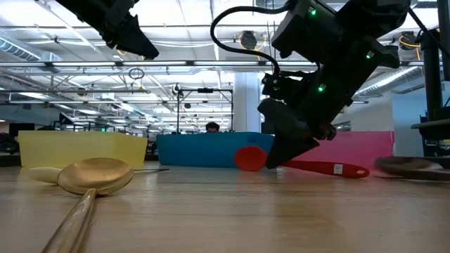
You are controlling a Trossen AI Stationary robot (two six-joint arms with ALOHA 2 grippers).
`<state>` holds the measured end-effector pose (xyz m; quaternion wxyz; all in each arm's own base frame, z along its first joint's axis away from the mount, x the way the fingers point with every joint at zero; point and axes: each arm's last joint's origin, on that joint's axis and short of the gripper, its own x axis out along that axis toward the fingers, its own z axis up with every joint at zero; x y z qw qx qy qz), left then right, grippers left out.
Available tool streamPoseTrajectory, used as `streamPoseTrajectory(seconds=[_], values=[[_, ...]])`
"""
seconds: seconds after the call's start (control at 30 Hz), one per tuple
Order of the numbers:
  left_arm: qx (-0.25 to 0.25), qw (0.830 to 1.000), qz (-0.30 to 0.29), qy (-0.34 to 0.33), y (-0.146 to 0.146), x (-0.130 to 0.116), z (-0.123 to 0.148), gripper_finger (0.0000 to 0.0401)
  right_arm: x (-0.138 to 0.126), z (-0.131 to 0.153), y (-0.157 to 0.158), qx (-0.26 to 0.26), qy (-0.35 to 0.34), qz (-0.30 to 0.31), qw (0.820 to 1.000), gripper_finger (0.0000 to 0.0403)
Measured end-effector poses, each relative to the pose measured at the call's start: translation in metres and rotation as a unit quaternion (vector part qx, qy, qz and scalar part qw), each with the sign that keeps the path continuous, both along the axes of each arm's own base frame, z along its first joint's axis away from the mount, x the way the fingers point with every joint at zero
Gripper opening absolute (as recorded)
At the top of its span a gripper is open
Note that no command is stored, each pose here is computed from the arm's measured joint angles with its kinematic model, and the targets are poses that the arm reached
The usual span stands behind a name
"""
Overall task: Pick & Place Kitchen Items
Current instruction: Put the red serving spoon into the pink bin
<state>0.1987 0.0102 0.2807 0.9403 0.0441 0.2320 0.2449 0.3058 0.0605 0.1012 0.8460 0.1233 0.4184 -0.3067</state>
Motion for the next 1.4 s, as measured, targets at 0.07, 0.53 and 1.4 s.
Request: streamPoseTrajectory(seconds=[0.07, 0.53, 1.4], values=[[0.001, 1.0, -0.001, 0.001, 0.0, 0.0, 0.0, 0.0134, 0.0, 0.01, 0.0, 0.0, -0.01, 0.018, 1.0, 0.002], [-0.002, 1.0, 0.002, -0.002, 0.0, 0.0, 0.0, 0.0134, -0.028, 0.116, -0.017, -0.165, -0.109, 0.03, 0.98, 0.0023], [-0.017, 1.0, 0.01, -0.013, 0.0, 0.0, 0.0, 0.0134, -0.107, 0.052, -0.151, -0.134, -0.099, -0.289, 0.943, 0.0029]])
